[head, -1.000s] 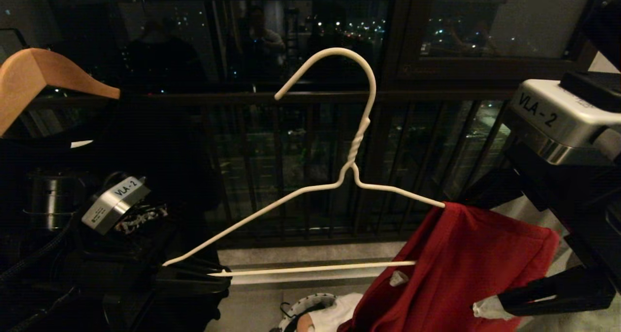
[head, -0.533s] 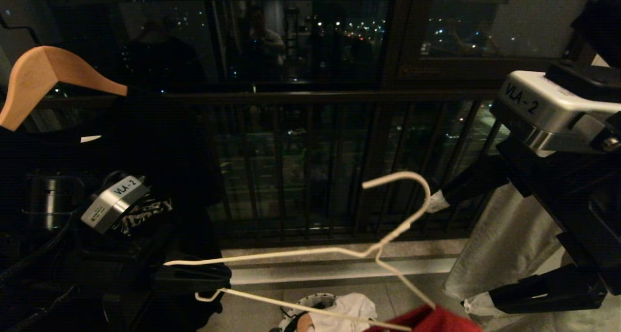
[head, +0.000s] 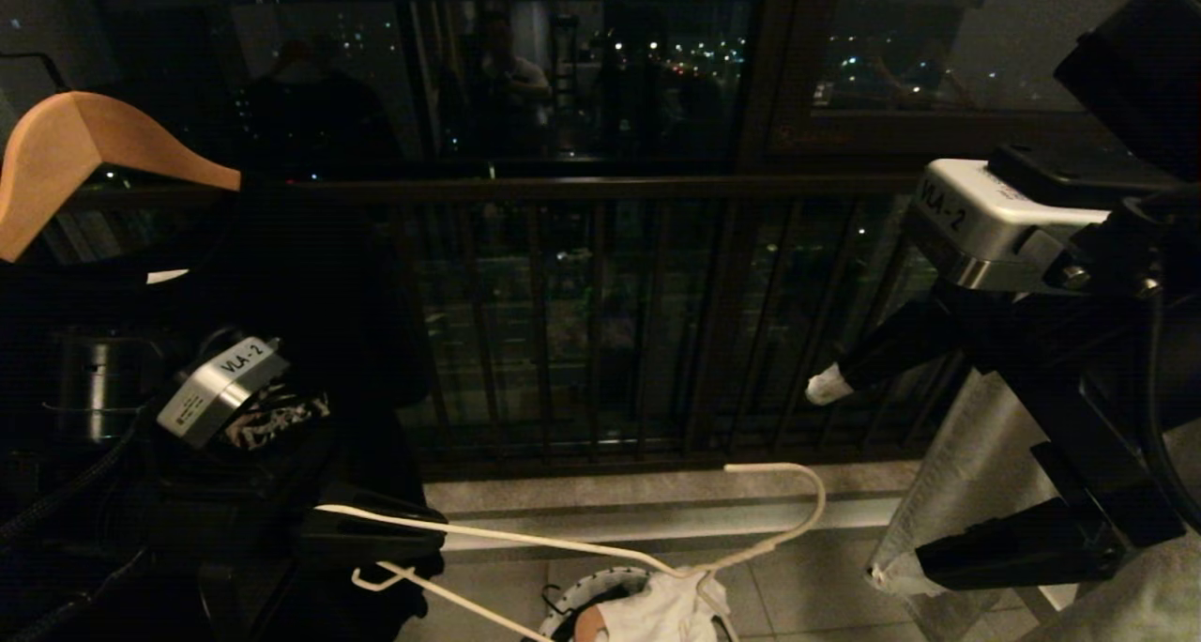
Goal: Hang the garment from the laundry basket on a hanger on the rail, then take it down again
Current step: Put clothes in the basket
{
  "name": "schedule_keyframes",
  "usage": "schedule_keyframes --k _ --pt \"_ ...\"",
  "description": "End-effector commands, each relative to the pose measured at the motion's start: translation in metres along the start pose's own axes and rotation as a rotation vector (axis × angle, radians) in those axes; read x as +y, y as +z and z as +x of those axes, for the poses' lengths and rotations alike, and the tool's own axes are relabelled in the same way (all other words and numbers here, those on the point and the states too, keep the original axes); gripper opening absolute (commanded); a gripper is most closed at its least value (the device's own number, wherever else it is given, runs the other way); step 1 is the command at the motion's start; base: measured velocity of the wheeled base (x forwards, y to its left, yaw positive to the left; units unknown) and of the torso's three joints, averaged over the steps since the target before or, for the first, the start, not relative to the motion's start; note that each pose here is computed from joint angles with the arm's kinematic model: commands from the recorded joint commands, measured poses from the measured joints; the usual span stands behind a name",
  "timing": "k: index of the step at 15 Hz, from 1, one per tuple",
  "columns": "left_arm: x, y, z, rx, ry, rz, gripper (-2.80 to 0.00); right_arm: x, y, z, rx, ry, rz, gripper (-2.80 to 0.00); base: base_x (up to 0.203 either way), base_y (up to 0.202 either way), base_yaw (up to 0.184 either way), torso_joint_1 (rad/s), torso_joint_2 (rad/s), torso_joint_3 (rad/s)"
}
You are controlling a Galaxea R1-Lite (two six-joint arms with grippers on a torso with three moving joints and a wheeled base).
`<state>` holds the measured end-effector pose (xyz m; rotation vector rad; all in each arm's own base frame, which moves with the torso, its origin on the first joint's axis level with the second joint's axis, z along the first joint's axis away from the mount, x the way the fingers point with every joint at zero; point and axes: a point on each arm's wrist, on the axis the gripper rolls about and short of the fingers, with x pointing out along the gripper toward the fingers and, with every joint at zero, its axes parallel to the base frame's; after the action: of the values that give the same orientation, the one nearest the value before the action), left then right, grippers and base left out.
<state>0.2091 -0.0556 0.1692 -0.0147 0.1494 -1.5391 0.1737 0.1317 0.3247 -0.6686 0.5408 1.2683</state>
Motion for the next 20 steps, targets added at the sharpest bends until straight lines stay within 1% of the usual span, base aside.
schedule_keyframes --k 1,4,9,13,14,16,20 --pt "0.002 0.001 -0.003 -0.005 0.008 0.004 -2.80 -0.003 -0.002 0.000 0.006 -0.003 0.012 0.00 0.000 0.000 0.000 0.000 0.00 0.000" --pt "0.004 0.003 -0.008 -0.009 0.034 0.013 -2.80 -0.006 -0.005 -0.002 0.009 -0.016 0.093 0.00 0.000 0.000 0.000 0.000 0.00 0.000" --pt "0.005 0.007 -0.013 -0.014 0.055 0.025 -2.80 -0.011 -0.010 -0.006 0.009 -0.040 0.149 0.00 0.000 0.000 0.000 0.000 0.00 0.000" --pt "0.002 0.011 -0.016 -0.018 0.069 0.039 -2.80 -0.014 -0.013 -0.007 0.008 -0.044 0.169 0.00 0.000 0.000 0.000 0.000 0.00 0.000" --pt "0.001 0.012 -0.017 -0.020 0.072 0.045 -2.80 -0.014 -0.015 -0.006 0.009 -0.035 0.175 -2.80 0.000 0.000 0.000 0.000 0.00 0.000" --pt "0.000 0.016 -0.020 -0.023 0.086 0.051 -2.80 -0.012 -0.018 -0.007 0.005 -0.022 0.183 -2.80 0.000 0.000 0.000 0.000 0.00 0.000" --pt "-0.006 0.023 -0.025 -0.032 0.107 0.060 -2.80 -0.003 -0.031 -0.002 0.044 0.014 0.212 -2.80 0.000 0.000 0.000 0.000 0.00 0.000"
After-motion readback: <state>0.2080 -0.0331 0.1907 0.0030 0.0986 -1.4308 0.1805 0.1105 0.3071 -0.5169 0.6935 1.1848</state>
